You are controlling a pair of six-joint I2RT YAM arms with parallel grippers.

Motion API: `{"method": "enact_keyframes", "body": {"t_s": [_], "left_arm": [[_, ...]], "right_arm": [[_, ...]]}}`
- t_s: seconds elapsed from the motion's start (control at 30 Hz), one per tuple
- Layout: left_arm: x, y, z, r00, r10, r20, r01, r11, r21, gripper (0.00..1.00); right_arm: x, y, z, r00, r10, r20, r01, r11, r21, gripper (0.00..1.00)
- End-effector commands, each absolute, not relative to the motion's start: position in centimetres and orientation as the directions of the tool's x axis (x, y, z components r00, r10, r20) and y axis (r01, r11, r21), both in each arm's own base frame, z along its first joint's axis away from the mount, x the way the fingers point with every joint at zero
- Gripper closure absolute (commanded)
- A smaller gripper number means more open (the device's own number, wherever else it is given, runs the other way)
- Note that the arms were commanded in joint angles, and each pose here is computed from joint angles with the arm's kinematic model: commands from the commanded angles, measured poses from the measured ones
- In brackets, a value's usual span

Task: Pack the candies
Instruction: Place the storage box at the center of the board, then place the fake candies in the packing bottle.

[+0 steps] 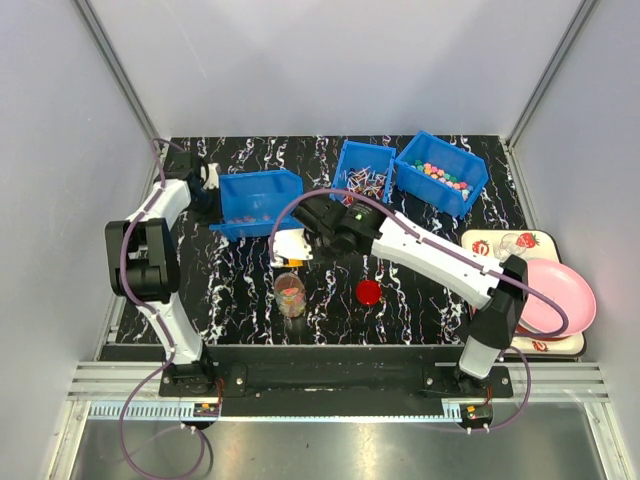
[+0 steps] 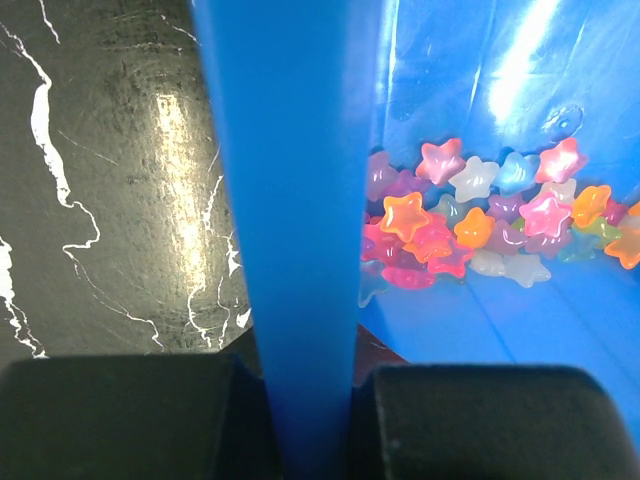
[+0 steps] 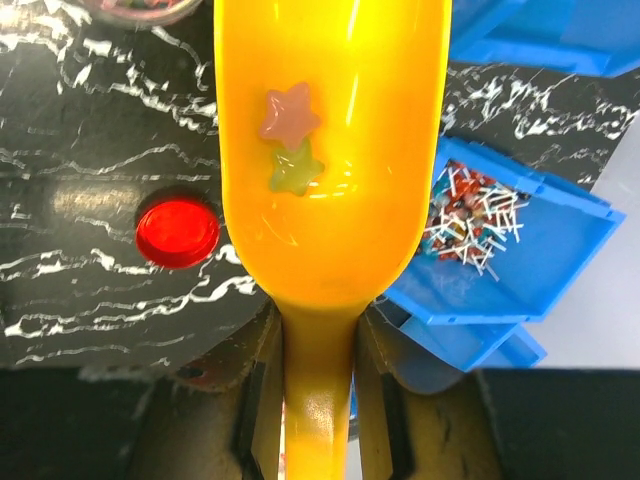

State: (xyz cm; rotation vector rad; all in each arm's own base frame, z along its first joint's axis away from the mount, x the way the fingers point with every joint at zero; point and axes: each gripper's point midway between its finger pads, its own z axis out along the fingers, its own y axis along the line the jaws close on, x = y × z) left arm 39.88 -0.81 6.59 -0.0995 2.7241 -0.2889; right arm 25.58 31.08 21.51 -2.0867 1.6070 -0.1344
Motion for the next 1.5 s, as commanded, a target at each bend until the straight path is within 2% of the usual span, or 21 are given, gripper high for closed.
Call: {"method": "enact_keyframes", "body": {"t_s": [0.0, 0.23, 0.37, 0.67, 1.07, 1.2, 1.47], "left_arm": [[41.8, -1.2, 9.1, -0.894, -0.092, -0.439, 0.019, 0.970, -0.243, 0.87], [41.3, -1.3, 8.4, -0.913, -0.082, -0.400, 0.021, 0.969, -0.245, 0.78], [41.1, -1.3, 8.6, -0.912, -0.083, -0.401, 0.019, 0.969, -0.245, 0.67], [41.2, -0.9, 10.2, -0.895, -0.065, -0.442, 0.045, 0.971, -0.234, 0.49], [40.9, -0.6, 15.0, -0.842, -0.063, -0.536, 0.086, 0.965, -0.249, 0.34], [40.7, -0.7, 16.8, -0.816, -0.057, -0.575, 0.107, 0.963, -0.247, 0.32], [40.0, -0.7, 17.4, -0.806, -0.055, -0.589, 0.121, 0.959, -0.255, 0.32]], "right_arm": [[24.5, 28.7, 23.5, 0.296, -0.940, -0.167, -0.851, -0.180, -0.493, 1.00], [23.6, 27.7, 23.1, 0.343, -0.938, -0.046, -0.811, -0.271, -0.518, 1.00], [23.6, 27.9, 23.2, 0.373, -0.928, 0.016, -0.778, -0.322, -0.539, 1.00], [23.1, 28.7, 22.9, 0.426, -0.894, 0.138, -0.715, -0.426, -0.554, 1.00], [23.0, 29.3, 22.4, 0.462, -0.835, 0.299, -0.634, -0.547, -0.546, 1.00], [23.1, 29.8, 22.4, 0.468, -0.818, 0.334, -0.612, -0.573, -0.545, 1.00], [23.1, 30.1, 22.8, 0.467, -0.778, 0.419, -0.567, -0.628, -0.534, 1.00]]}}
